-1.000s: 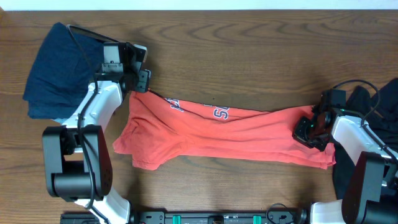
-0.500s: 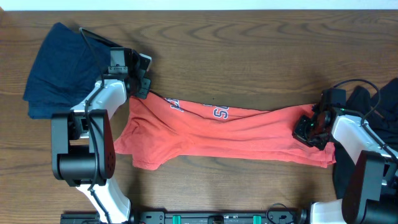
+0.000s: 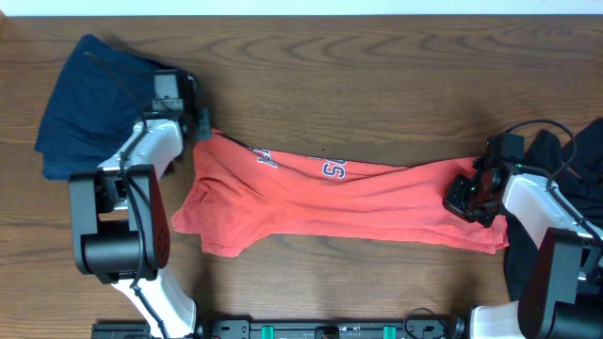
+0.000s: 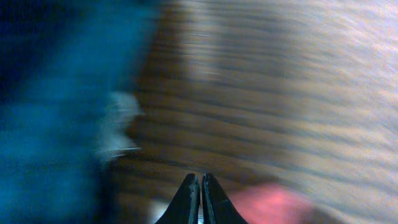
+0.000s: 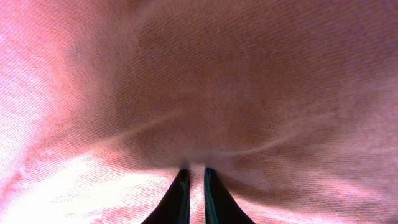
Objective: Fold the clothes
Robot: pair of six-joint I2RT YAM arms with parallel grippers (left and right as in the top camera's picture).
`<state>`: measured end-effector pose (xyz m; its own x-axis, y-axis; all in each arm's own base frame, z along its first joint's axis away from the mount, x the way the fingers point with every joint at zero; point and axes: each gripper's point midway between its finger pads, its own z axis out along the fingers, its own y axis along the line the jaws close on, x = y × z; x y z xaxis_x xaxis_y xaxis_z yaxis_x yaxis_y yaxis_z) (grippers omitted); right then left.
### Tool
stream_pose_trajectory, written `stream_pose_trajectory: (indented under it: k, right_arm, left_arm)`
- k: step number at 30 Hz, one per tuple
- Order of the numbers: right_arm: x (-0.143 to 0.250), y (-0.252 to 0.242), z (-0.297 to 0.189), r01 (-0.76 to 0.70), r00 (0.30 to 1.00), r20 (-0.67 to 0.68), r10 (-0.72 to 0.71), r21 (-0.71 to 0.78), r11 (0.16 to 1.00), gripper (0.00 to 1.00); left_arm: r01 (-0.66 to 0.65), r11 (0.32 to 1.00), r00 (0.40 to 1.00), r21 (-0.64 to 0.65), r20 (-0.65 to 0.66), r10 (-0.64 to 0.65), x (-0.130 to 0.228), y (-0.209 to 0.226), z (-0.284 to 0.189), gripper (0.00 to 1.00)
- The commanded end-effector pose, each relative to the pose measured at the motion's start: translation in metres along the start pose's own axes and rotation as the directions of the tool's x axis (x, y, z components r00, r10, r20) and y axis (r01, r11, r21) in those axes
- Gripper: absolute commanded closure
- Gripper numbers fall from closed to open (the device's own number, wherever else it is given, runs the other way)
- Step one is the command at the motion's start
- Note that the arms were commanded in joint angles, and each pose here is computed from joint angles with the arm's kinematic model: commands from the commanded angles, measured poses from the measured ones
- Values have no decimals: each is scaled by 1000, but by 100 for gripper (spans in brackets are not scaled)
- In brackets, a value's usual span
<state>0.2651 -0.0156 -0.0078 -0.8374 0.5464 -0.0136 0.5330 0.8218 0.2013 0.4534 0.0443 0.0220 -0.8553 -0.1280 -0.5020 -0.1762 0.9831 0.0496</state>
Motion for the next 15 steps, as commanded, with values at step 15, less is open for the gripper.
stream_pose_trajectory:
  k: [15]
  right_arm:
    - [20,-39,25,-57,996,-64,69,167,984,84]
  left_arm:
    - [53,982,992,183,100,-72,-38,-20,-37,68]
